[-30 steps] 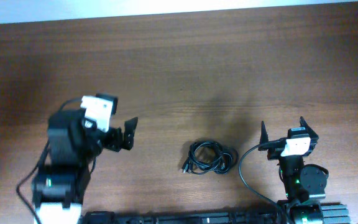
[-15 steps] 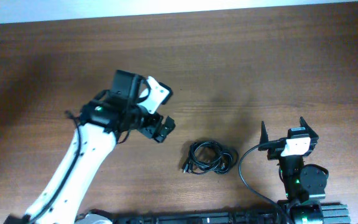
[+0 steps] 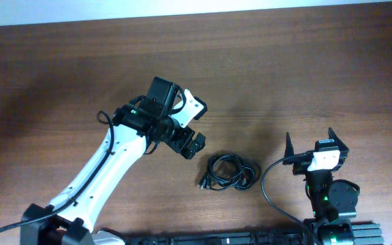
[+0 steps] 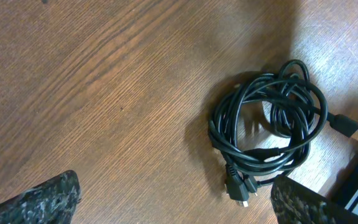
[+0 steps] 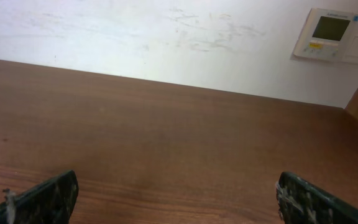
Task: Untangle cables
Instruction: 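Move the left gripper forward and down onto the black cable bundle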
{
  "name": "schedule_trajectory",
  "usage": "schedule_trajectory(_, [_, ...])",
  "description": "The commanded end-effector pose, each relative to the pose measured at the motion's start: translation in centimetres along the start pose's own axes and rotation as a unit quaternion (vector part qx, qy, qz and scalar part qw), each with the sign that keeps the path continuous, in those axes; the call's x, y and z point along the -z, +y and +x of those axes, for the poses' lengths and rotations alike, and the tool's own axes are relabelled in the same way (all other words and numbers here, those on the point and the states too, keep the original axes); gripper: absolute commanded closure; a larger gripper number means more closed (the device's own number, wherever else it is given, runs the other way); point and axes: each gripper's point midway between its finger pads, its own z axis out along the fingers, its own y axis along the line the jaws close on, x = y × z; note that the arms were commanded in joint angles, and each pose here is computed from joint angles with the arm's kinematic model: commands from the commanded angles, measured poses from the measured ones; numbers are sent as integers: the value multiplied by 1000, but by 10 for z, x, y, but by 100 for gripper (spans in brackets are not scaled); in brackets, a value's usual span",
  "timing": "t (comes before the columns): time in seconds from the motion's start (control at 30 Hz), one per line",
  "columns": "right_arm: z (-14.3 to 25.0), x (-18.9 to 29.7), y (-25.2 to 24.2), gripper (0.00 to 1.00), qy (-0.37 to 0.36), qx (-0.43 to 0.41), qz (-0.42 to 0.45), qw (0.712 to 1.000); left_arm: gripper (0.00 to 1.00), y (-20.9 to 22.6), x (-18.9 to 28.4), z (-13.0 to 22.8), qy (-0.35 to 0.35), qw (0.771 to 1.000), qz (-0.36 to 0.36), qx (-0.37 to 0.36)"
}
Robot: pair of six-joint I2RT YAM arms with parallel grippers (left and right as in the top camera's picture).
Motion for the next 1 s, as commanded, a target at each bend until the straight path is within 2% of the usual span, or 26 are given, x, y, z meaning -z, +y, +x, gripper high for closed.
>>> schedule_trajectory(0.0, [3,0,-4,0,4,-1,11,1000,1,-4,2,-10,-13,1000,10,19])
schedule_trajectory(0.1, [3,0,-4,0,4,-1,11,1000,1,-13,-2,-10,-7,1000,17,20])
schedule_trajectory(0.3, [3,0,-4,0,4,-1,11,1000,1,-50,-20,-23,-14,999,37,-32])
schedule_trajectory(0.4, [3,0,-4,0,4,-1,11,1000,1,-58,-33,-31,-18,999,43,-7])
schedule_trajectory(0.6, [3,0,-4,0,4,-1,11,1000,1,-55,-72,-15,33,998,48,14])
schedule_trajectory(0.77, [3,0,-4,0,4,-1,11,1000,1,-34,-89,-3,63,998,-7,14])
schedule_trajectory(0.9, [3,0,-4,0,4,-1,11,1000,1,-40,-92,5,78,996,-11,-50])
schedule_trajectory(0.97, [3,0,-4,0,4,-1,11,1000,1,-37,-94,8,84,994,-27,-58])
